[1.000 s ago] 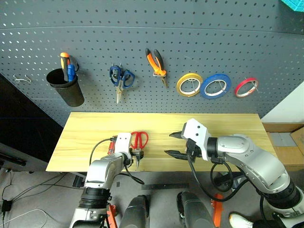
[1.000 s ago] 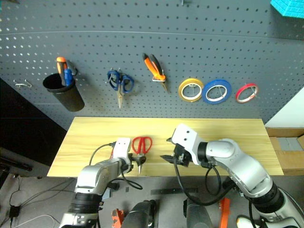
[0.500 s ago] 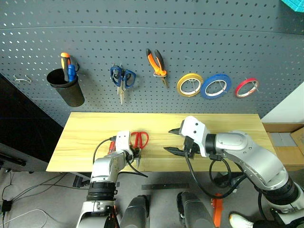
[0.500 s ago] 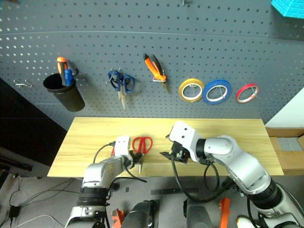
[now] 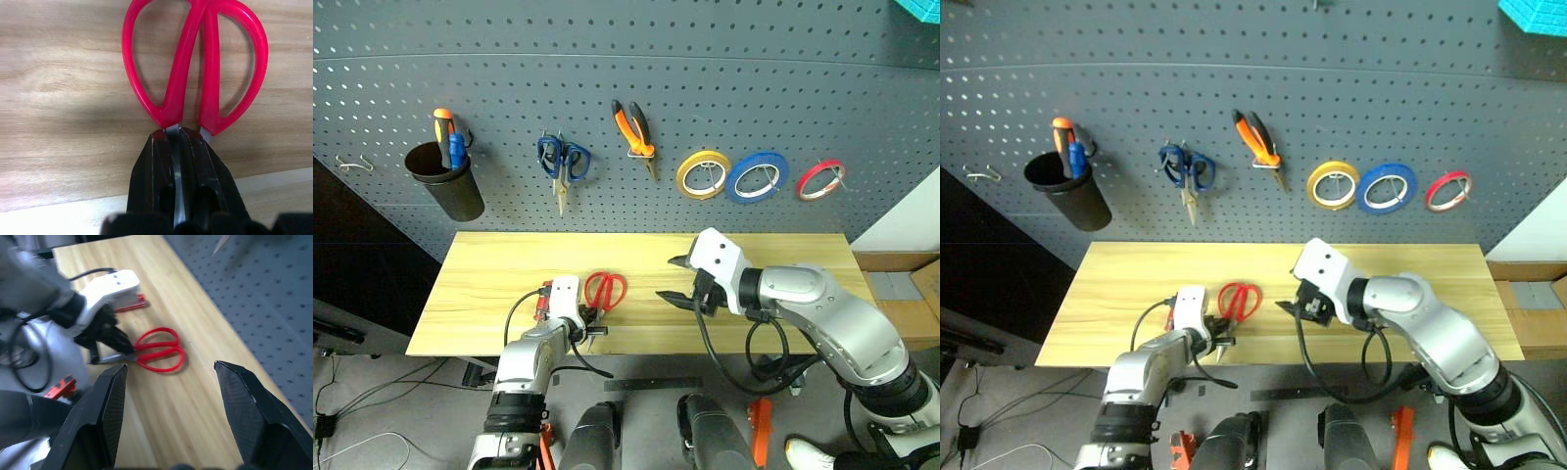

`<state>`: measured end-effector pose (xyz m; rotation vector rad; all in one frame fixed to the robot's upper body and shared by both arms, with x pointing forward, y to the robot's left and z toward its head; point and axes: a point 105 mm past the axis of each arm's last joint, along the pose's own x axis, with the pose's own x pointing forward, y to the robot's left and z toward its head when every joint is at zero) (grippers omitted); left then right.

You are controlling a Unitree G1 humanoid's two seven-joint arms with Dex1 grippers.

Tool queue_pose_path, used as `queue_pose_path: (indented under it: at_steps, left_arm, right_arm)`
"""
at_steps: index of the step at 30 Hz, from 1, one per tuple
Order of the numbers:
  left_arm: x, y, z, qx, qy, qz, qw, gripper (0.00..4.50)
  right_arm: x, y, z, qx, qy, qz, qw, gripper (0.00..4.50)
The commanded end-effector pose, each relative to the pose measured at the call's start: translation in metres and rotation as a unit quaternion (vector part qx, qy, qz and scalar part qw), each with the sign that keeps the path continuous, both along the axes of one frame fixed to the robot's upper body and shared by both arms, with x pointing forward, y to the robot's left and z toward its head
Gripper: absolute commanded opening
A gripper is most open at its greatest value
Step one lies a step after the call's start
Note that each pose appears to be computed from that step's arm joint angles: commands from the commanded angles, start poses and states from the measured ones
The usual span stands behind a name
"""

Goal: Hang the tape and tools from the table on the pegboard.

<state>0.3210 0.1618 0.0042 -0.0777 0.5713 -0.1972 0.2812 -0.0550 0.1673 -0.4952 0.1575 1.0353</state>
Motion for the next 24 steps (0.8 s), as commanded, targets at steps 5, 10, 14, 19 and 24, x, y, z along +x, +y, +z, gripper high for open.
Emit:
queue_pose_path:
  at_steps: [5,10,14,19,24]
  left_arm:
    - [-0.009,0.001,0.114,0.071,-0.289,-0.059,0.953,0.04]
    - [-0.025,0.008,0.161,0.139,-0.400,-0.056,0.904,0.04]
    - [-0.026,0.015,0.178,0.150,-0.433,-0.032,0.889,0.04]
    - [-0.014,0.025,0.193,0.136,-0.451,-0.009,0.882,0.04]
    - [0.000,0.028,0.197,0.114,-0.446,-0.006,0.888,0.04]
  right_arm:
    - [-0.007,-0.003,0.045,0.059,-0.078,0.025,0.995,2.88]
    - [0.001,-0.004,0.059,0.079,-0.103,0.018,0.991,2.88]
    - [0.005,0.000,0.071,0.105,-0.115,0.022,0.988,2.88]
    - [0.013,0.001,0.079,0.119,-0.123,0.010,0.985,2.88]
    - [0.016,0.004,0.080,0.119,-0.125,0.008,0.985,2.88]
